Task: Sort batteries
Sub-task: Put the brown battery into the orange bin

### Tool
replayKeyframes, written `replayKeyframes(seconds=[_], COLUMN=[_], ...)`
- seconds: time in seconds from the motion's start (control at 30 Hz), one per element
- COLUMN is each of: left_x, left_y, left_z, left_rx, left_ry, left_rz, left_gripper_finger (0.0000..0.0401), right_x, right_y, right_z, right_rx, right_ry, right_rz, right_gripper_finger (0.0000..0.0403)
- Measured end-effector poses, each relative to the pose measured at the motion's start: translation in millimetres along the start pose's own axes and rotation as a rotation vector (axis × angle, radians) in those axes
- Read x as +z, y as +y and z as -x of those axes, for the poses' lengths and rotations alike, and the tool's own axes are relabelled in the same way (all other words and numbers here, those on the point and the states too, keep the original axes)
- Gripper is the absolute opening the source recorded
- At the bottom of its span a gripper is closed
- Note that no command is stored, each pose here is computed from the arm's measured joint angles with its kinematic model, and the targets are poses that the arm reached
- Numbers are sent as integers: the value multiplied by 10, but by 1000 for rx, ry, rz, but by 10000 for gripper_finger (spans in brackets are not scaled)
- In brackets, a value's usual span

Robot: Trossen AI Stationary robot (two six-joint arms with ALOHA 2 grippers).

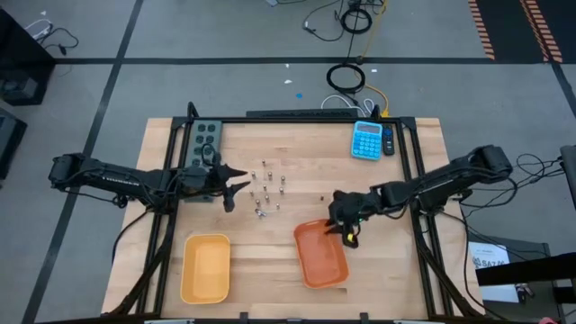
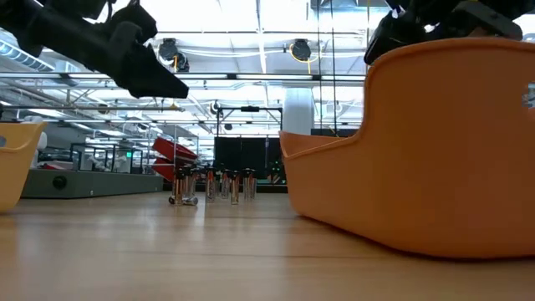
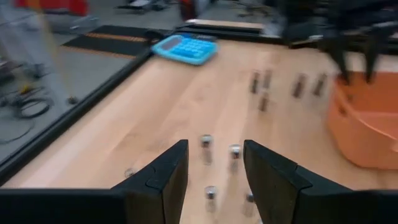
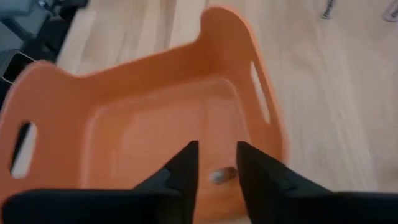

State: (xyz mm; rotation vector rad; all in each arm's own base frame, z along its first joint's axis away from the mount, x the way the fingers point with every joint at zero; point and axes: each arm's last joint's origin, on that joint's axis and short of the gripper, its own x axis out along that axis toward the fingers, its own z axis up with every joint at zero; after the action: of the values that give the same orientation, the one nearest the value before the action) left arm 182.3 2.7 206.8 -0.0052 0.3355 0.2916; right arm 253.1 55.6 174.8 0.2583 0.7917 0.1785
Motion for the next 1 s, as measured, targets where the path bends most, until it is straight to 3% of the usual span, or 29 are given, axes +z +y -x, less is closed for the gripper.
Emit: replayKeyframes(seconds=[0.1,0.2,0.33,0.53,0.77,1.0], left_x=[14,16,15,16,16,5], left_y=[-4,-4,-2,-1,75,360], left_z=[0,0,0,1,-19,-93], left_rx=[-13,-14,-4,-3,30,17], left_ry=[-12,-14,-14,-15,-12,14], left_rz=[15,111,211,220,201,216], left_gripper_finger=[164,164,164,164,164,164], right_x=[4,38,101,198,35,107], right_y=[38,96,165,202,-41,-299], right_z=[-1,77,248,594,890,992], right_rx=[-47,-118,-173,-222,-522,-531], right_ry=[-5,-57,-153,-298,-185,-178], right_rz=[-15,-8,27,43,40,30], right_gripper_finger=[154,177,182,172,171,171])
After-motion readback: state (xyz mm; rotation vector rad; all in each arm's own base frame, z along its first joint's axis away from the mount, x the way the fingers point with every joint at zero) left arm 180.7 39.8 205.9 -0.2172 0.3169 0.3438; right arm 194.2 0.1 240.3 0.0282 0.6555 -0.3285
